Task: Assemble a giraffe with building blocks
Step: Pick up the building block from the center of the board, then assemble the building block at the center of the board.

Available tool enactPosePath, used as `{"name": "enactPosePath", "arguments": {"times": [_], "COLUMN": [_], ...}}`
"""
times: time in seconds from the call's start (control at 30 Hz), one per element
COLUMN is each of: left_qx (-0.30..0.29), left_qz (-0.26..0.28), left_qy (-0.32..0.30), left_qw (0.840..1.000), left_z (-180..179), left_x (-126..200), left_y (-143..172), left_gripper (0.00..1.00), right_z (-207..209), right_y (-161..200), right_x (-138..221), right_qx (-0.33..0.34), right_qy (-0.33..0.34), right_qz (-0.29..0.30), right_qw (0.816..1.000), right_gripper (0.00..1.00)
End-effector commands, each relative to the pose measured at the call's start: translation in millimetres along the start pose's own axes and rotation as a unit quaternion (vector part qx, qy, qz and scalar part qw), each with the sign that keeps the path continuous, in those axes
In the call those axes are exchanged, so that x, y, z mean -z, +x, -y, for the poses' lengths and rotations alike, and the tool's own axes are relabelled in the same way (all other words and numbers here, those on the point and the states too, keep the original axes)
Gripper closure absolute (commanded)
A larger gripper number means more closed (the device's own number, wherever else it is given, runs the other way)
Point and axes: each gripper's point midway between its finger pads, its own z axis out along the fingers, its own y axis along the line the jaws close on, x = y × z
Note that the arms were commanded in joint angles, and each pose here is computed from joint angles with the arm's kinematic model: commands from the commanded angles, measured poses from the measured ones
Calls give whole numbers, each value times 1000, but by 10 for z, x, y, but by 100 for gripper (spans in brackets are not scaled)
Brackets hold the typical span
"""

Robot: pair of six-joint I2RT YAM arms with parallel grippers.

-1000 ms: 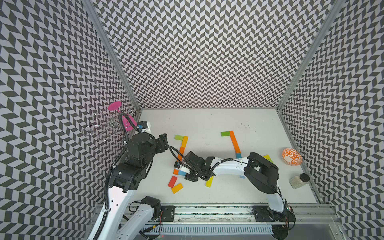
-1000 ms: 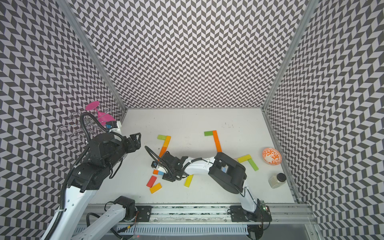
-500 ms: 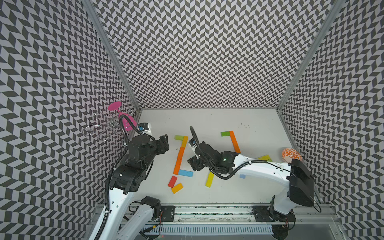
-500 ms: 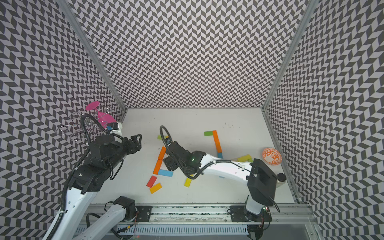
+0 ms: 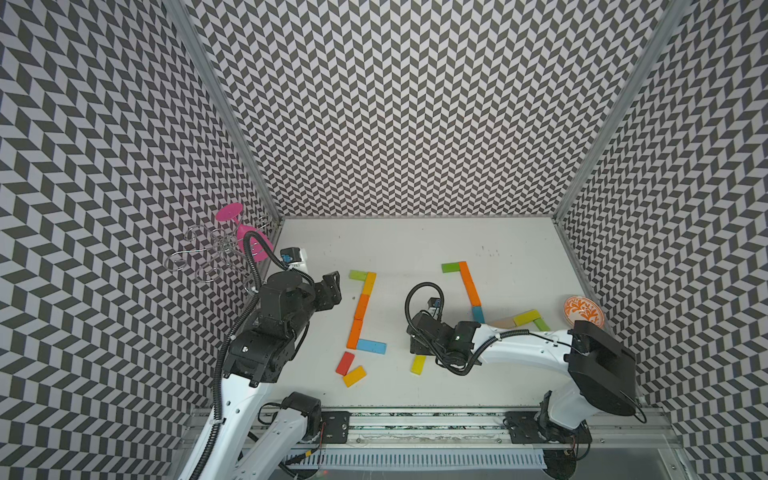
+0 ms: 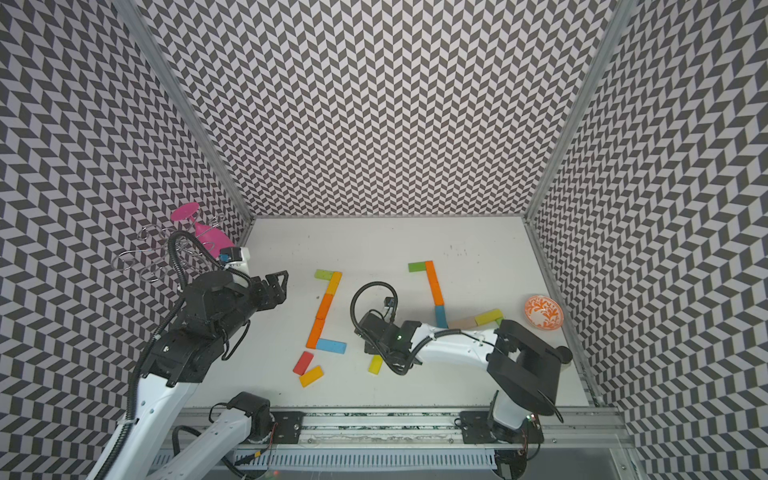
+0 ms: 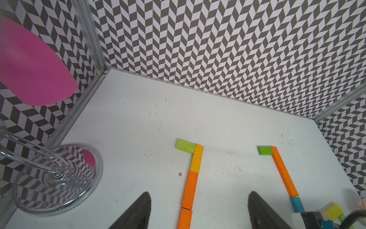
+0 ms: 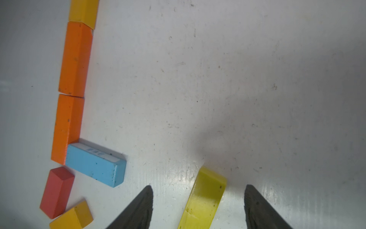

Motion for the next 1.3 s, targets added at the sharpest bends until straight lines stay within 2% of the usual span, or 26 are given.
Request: {"name": "enactPosePath", "arguments": {"times": [0.0, 0.27, 0.4, 0.43, 0.57, 0.67, 0.7, 0.8, 0.9, 1.07, 1.17, 1.27], "left_qx": [6, 6, 5, 5, 5, 5, 5, 4, 4, 4, 4, 4], "left_qz": [9, 6, 5, 5, 4, 6, 6, 6, 7, 7, 9, 11], "left_qy": [7, 7, 7, 7, 6, 8, 8, 6, 6, 2, -1, -3], "left_qw": [1000, 1000, 1000, 1000, 1000, 1000, 1000, 1000, 1000, 1000, 1000, 1000], "left_z": [15, 11, 8, 9, 5, 11, 10, 3, 5, -9, -18, -25], "left_x": [12, -6, -14, -12, -10, -5, 0, 2, 8, 8, 18, 26], "left_y": [-28, 1, 17, 17, 27, 22, 18, 20, 10, 7, -11, -24], "left_gripper": [22, 22, 22, 22, 22, 22, 22, 22, 22, 22, 22, 22], "right_z": [-16, 70, 44, 44, 39, 28, -6, -239, -630, -944, -967, -913], "right_y": [79, 367, 477, 488, 479, 412, 366, 170, 0, -3, 111, 239], "right_x": [-69, -222, -255, -250, -203, -143, -117, -21, 123, 265, 262, 225], "right_qx": [-37, -35, -25, -24, -11, 18, 38, 117, 247, 422, 484, 520], "right_qy": [0, 33, 40, 41, 41, 46, 44, 18, -40, -102, -123, -135], "right_qz": [-6, -39, -50, -51, -50, -41, -35, -8, 20, 33, 18, -1], "right_qw": [999, 998, 998, 998, 998, 998, 998, 993, 968, 900, 866, 843], "right_gripper": [29, 31, 37, 41, 68, 83, 87, 91, 92, 92, 89, 86]}}
